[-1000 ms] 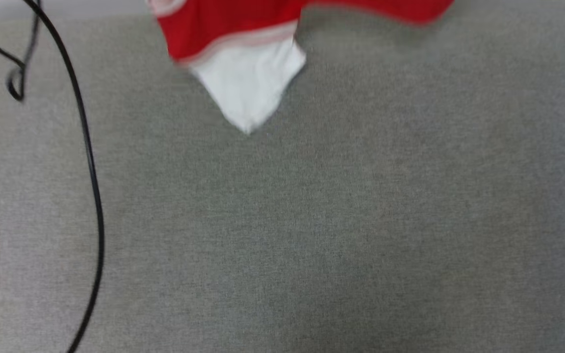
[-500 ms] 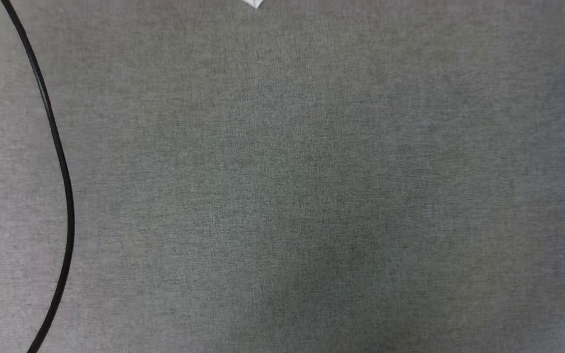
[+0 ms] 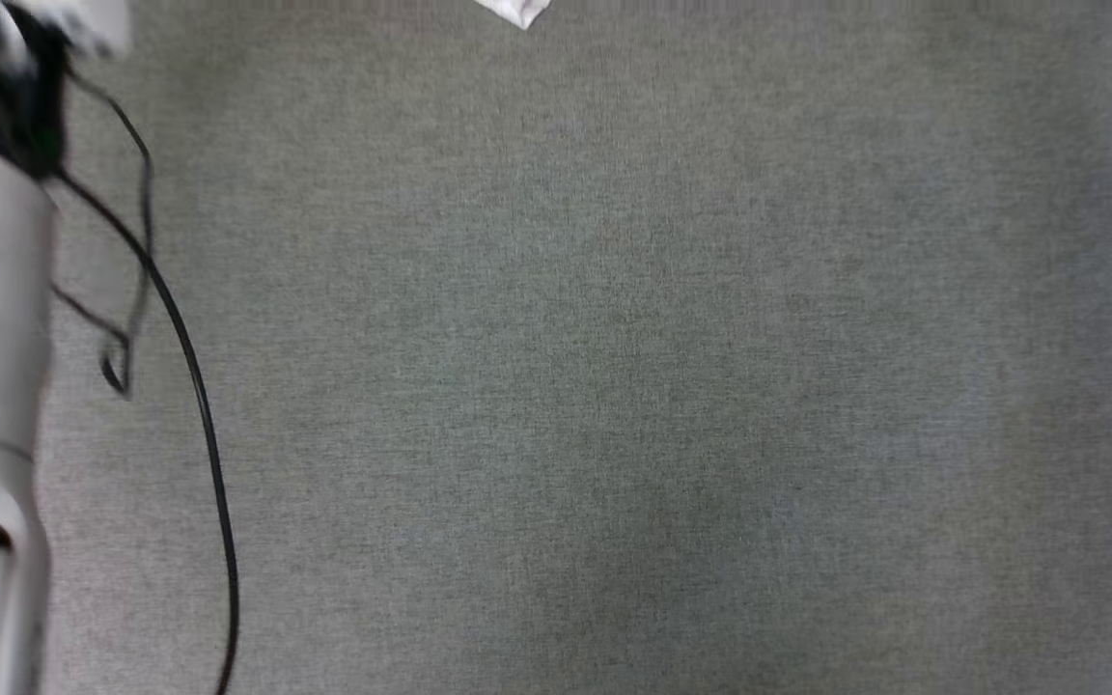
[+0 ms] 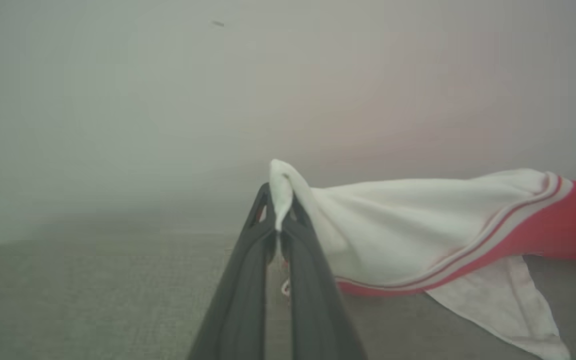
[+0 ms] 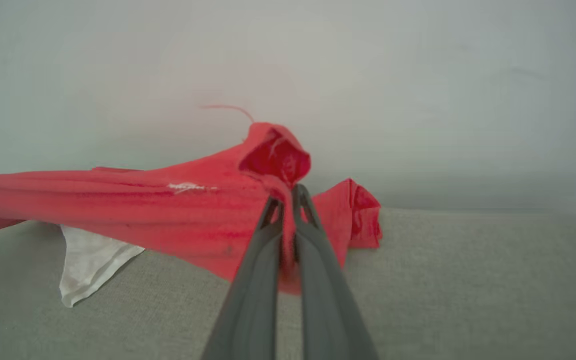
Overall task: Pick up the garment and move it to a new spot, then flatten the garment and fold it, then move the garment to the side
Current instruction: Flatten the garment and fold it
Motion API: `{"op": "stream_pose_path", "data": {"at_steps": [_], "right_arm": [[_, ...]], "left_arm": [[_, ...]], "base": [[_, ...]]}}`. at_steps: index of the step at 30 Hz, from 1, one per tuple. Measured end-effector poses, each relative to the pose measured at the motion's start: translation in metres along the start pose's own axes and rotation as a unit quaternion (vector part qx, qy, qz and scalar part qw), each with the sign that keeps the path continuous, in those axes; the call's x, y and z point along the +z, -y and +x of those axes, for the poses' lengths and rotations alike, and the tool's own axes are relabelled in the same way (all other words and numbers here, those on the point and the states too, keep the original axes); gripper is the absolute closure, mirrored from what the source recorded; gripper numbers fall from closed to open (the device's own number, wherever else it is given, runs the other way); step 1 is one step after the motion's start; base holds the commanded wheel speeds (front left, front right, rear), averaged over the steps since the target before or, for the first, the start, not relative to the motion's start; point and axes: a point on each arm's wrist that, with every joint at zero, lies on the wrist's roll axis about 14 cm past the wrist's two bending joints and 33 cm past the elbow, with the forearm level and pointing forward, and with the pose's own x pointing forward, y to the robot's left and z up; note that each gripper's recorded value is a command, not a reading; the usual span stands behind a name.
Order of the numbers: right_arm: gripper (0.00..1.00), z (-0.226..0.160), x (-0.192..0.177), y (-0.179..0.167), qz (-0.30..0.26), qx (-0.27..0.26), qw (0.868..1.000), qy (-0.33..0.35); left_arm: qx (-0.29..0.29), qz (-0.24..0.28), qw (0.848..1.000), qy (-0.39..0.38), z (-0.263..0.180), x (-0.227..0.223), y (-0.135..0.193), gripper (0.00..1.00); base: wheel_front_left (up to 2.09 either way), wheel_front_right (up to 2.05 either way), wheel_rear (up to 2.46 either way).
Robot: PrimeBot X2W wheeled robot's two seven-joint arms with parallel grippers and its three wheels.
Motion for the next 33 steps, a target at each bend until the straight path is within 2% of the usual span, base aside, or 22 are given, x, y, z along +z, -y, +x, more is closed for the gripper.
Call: {"op": "stream_pose_path", "data": {"at_steps": [4,10,23,33], "right_arm": [[1.0,-0.033,-0.045,0.006,0.029,-0.007,0.999,-0.032],[1.0,-0.092,-0.095,0.012,0.052,-0.018,0.996,-0.074],[1.0,-0.209,-0.128,0.018,0.072,-0.028,0.992,-0.101],[1.0,-0.286,-0.159,0.012,0.079,-0.031,0.989,-0.125]], "left_arm": [[0.004,-0.035,0.999,-0.03,-0.041,-0.033,0.001,1.0],[0.018,-0.058,0.996,-0.065,-0.112,-0.064,-0.01,1.0],[0.053,-0.093,0.99,-0.092,-0.249,-0.073,-0.009,1.0],[0.082,-0.101,0.981,-0.145,-0.347,-0.077,-0.004,1.0]], "base": [[0.0,0.0,0.0],[0.0,0.0,0.0],[0.0,0.0,0.0],[0.0,0.0,0.0]]}}
